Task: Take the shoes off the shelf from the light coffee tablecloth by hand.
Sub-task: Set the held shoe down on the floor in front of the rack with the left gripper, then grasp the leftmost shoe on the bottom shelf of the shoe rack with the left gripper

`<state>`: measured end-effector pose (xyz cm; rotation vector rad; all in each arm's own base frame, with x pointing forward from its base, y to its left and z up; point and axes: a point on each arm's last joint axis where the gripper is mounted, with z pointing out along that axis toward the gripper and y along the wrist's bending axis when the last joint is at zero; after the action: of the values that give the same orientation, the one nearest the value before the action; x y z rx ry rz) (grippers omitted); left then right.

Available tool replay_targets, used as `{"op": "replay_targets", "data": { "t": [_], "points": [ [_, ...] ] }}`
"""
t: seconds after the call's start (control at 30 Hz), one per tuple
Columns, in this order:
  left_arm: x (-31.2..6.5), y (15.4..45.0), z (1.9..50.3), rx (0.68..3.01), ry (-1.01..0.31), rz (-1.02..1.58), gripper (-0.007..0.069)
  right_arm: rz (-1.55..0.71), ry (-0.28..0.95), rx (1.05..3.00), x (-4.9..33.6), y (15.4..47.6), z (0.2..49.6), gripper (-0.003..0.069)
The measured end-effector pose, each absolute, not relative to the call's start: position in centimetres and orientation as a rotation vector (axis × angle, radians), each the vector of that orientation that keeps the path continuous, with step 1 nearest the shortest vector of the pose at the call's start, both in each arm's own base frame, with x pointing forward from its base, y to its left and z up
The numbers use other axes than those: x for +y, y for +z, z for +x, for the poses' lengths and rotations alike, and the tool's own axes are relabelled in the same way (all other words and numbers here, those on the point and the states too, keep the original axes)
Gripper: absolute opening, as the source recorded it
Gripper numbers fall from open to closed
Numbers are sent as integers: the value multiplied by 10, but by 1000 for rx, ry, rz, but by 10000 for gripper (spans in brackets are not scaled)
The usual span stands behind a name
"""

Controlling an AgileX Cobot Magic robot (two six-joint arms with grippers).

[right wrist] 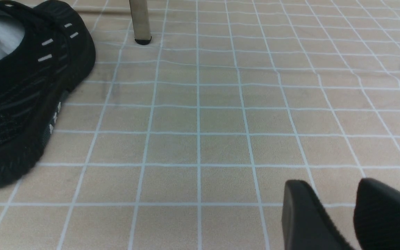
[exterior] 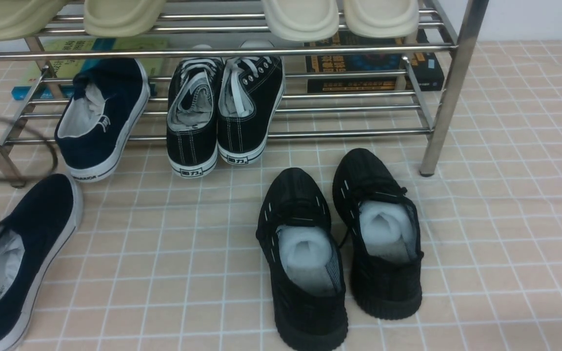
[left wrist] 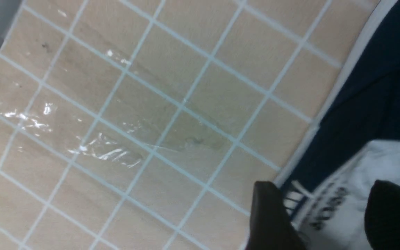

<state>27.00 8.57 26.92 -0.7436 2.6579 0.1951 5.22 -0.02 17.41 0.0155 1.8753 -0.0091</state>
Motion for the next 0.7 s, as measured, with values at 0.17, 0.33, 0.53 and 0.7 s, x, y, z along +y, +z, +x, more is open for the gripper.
{"op": "replay_targets", "data": {
  "t": [0.17,0.33,0.53,0.7],
  "points": [
    [73,309,291,2602,-75,-647,138,16,-9,1875,0,174,52,239],
    [54,327,316,2597,-208,-466,7,16,-9,1875,0,174,52,239],
    [20,322,359,2637,-219,-321,14,17,-10,1875,0,174,52,239],
    [20,316,382,2581,-164,-414,101,17,-10,1875,0,174,52,239]
  ]
}}
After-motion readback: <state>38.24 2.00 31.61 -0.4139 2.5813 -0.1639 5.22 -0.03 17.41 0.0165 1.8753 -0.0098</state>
